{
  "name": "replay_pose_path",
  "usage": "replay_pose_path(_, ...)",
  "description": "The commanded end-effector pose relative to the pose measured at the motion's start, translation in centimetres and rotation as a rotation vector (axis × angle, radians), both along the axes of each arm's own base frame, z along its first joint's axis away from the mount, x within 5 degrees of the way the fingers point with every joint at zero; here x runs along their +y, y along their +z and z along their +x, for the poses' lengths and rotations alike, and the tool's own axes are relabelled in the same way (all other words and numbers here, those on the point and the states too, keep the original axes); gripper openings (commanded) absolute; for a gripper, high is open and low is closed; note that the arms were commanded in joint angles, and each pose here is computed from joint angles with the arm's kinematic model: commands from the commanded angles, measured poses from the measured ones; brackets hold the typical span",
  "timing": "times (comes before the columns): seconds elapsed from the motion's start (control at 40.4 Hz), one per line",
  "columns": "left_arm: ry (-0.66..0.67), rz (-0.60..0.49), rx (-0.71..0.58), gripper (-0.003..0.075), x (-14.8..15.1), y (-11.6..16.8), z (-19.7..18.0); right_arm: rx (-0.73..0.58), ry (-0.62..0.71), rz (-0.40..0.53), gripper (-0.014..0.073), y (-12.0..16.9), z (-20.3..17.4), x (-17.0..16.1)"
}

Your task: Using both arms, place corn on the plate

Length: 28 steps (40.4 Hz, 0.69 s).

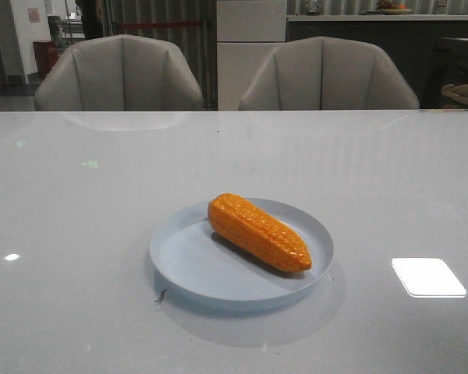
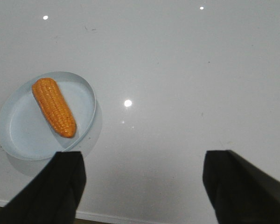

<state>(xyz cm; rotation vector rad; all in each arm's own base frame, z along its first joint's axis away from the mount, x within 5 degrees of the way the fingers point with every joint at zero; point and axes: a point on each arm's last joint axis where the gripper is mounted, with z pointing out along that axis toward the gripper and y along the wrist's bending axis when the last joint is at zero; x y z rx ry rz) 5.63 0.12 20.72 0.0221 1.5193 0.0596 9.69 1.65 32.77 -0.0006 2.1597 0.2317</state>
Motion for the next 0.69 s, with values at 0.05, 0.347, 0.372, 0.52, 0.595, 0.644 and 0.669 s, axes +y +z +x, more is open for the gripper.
replay_pose_path(0.05,-0.006,-0.017,-0.061,0.0094,0.0,-0.5,-0.1,-0.092,-0.017,0.017,0.0622,1.3,0.3,-0.1)
replay_pose_path(0.347,-0.006,-0.017,-0.061,0.0094,0.0,-0.5,-0.1,-0.092,-0.016,0.023,0.0622,1.4,0.3,0.0)
replay_pose_path(0.372,-0.006,-0.017,-0.061,0.0094,0.0,-0.5,-0.1,-0.091,-0.016,0.022,0.0622,1.3,0.3,0.0)
replay_pose_path(0.52,-0.017,-0.018,-0.061,0.0094,-0.1,-0.5,-0.1,-0.054,-0.008,0.028,0.0622,1.0,0.1,0.0)
replay_pose_path(0.595,-0.024,-0.018,-0.061,0.0094,-0.1,-0.5,-0.1,-0.008,0.0,0.024,0.0622,0.7,-0.1,0.1)
replay_pose_path(0.644,-0.024,-0.018,-0.061,0.0094,-0.1,-0.5,-0.1,0.029,0.007,0.02,0.0622,0.4,-0.3,0.1)
replay_pose_path(0.669,-0.024,-0.018,-0.061,0.0094,-0.1,-0.5,-0.1,0.047,0.01,0.018,0.0622,0.3,-0.4,0.1)
